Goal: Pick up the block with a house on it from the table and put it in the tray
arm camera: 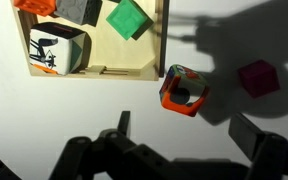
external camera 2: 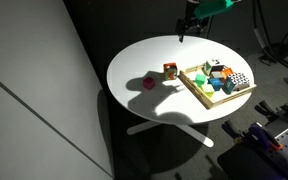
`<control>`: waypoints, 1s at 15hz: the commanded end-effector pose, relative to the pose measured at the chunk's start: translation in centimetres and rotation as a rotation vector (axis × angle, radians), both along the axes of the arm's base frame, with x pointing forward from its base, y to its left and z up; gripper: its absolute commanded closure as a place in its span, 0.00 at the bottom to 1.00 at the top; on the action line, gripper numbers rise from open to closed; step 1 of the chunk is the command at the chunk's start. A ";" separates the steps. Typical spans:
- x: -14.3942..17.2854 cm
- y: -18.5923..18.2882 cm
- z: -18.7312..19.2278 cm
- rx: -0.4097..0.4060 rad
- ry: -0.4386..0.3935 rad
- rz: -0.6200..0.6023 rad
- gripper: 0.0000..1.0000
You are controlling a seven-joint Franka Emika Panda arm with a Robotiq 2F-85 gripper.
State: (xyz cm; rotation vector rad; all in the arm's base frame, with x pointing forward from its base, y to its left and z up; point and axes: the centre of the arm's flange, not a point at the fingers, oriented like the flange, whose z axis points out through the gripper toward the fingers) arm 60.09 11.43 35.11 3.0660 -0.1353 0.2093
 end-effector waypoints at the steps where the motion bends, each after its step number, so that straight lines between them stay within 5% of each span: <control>1: 0.0 0.0 0.0 0.000 0.000 0.000 0.00; 15: 6.1 2.1 -9.0 -0.021 0.125 0.018 0.00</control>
